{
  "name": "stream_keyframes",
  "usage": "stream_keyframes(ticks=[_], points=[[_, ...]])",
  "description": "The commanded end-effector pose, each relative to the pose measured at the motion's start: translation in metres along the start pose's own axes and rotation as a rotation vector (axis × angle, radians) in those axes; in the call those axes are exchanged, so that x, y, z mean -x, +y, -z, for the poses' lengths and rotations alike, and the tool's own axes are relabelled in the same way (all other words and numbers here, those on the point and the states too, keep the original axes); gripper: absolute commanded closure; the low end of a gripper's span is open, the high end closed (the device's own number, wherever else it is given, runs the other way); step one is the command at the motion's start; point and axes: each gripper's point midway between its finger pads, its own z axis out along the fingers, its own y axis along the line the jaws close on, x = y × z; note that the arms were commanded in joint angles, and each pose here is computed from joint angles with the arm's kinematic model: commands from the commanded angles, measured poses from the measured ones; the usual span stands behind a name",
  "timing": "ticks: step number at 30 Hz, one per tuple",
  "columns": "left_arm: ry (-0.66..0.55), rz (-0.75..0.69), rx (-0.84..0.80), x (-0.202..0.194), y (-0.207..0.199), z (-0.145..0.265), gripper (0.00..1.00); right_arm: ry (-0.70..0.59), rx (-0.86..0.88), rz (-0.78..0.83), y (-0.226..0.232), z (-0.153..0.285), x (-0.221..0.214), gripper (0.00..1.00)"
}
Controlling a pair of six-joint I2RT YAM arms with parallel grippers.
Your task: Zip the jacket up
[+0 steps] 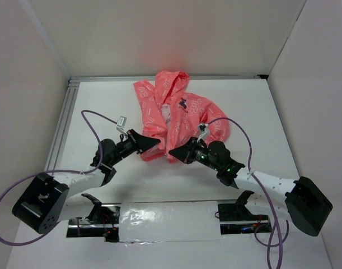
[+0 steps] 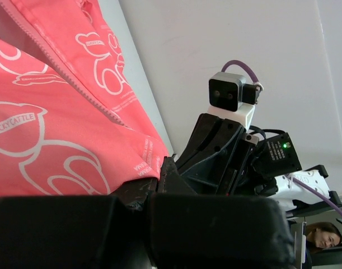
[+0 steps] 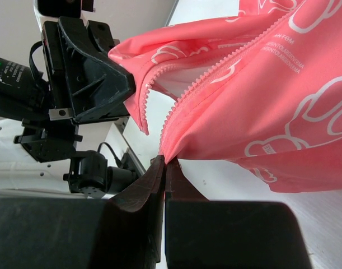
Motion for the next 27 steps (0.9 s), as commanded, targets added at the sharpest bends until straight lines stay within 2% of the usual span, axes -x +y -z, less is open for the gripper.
stream_keyframes(ticks=[1, 27], points=[[-0.012, -0.035, -0.111, 0.003, -0.023, 0.001, 1.0, -0.057, 0.119, 0.029, 0.034, 0.0, 0.019, 1.0], [-0.003, -0.02, -0.143, -0.002, -0.025, 0.004, 1.0, -0.077, 0.162, 0.029, 0.045, -0.002, 0.025, 1.0]])
